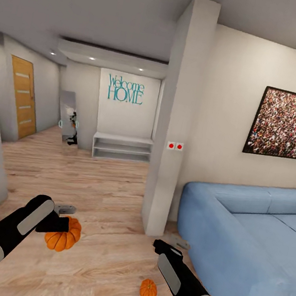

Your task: Place each of the two pumpkins and all three candles from the living room inside a cabinet in the living room (use any cabinet), then make sure every cabinet is closed, and position the cauldron so it is next to a table in the living room.

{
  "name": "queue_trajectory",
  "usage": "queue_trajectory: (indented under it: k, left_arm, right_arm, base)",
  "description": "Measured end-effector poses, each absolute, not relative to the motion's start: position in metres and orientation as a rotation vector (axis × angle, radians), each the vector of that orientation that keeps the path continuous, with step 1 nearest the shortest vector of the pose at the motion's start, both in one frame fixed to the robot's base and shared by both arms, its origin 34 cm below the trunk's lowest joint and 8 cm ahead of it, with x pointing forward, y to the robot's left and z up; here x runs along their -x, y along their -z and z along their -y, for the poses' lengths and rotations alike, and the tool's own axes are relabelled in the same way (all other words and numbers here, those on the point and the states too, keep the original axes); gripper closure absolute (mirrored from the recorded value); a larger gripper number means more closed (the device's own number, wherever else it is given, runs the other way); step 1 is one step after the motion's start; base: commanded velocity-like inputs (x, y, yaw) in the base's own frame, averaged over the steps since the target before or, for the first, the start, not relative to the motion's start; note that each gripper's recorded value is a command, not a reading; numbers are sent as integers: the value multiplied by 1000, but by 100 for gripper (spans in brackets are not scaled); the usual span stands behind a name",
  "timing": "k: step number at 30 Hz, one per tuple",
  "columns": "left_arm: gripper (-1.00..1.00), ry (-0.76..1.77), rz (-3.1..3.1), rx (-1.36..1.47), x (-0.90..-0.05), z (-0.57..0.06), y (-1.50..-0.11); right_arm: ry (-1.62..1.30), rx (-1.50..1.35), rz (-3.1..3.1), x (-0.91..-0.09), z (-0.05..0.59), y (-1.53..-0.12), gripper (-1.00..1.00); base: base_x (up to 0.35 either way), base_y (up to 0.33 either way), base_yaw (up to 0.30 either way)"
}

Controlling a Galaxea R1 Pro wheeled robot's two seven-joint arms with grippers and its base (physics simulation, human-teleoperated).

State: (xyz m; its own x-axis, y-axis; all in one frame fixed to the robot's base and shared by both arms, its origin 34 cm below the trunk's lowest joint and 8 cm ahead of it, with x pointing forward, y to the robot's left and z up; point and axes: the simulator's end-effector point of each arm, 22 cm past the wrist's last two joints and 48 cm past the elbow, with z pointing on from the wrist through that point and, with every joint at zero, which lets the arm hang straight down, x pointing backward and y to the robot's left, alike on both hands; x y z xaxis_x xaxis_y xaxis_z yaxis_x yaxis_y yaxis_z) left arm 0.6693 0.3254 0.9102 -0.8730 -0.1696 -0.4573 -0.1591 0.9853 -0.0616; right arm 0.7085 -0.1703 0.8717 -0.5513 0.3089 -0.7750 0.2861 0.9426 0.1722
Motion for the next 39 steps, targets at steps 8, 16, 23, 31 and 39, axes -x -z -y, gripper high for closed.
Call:
queue_trajectory:
  k: [8,16,23,31,39]
  left_arm:
    - [100,28,-2647,236,-670,-326,-910]
    - [100,25,-2647,238,-670,-327,-910]
    - [100,25,-2647,238,-670,-327,-910]
    - [100,21,-2643,239,-671,-328,-911]
    - [100,25,-2628,235,-674,-328,-917]
  right_arm:
    - [-32,-418,-2185,-708,170,-872,-100]
    - [-32,-415,-2184,-708,170,-872,-100]
    - [-33,-415,-2184,-708,169,-872,-100]
    - [-32,-415,-2185,-709,169,-872,-100]
    - [-31,-416,-2184,-709,170,-872,-100]
  base:
    - [212,-180,-39]
    - [243,165,-2]
    - [234,255,0]
    - [104,104,0]
    - [7,7,0]
